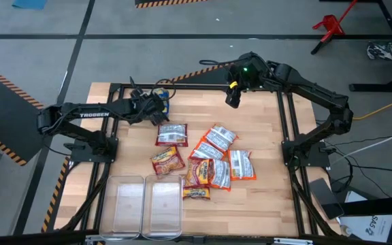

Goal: Sort Maruchan noodles
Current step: Put the blue noodle pack into the black bin, then put the red noodle pack into the left transparent bin

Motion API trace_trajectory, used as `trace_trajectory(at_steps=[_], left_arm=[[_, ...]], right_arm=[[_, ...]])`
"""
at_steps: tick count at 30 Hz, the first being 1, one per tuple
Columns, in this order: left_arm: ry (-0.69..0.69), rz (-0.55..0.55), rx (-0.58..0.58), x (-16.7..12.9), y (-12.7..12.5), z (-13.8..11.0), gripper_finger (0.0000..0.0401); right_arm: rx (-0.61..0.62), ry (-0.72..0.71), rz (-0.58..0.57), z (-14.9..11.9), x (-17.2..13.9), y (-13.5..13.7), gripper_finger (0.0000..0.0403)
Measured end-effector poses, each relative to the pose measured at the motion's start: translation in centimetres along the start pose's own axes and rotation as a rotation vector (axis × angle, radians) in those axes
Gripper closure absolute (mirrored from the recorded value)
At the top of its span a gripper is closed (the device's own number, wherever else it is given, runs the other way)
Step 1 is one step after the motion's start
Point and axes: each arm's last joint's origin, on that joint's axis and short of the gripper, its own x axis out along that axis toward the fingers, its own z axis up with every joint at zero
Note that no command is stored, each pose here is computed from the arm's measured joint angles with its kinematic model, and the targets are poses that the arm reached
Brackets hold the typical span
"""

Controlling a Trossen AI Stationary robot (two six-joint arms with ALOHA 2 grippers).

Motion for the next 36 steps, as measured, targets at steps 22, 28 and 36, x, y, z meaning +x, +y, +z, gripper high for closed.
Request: trace_trajectory(at_steps=[22,28,36], left_arm=[[-0.044,-0.295,-0.056,-1.6,0.1,0.1,0.0228],[-0.105,-0.315,-0.124,-3.1,1.2,0.1,0.0228],[-0.255,-0.391,-0.201,-5.9,2.3,0.2,0.0228]], right_arm=[[-0.024,-0.015,0.1,0.0,0.0,0.3,0.0192],[-0.024,-0.017,0.108,0.0,0.0,0.3,0.0192],[-0.027,-0.101,0.224,0.6,-0.1,0.6,0.0192]])
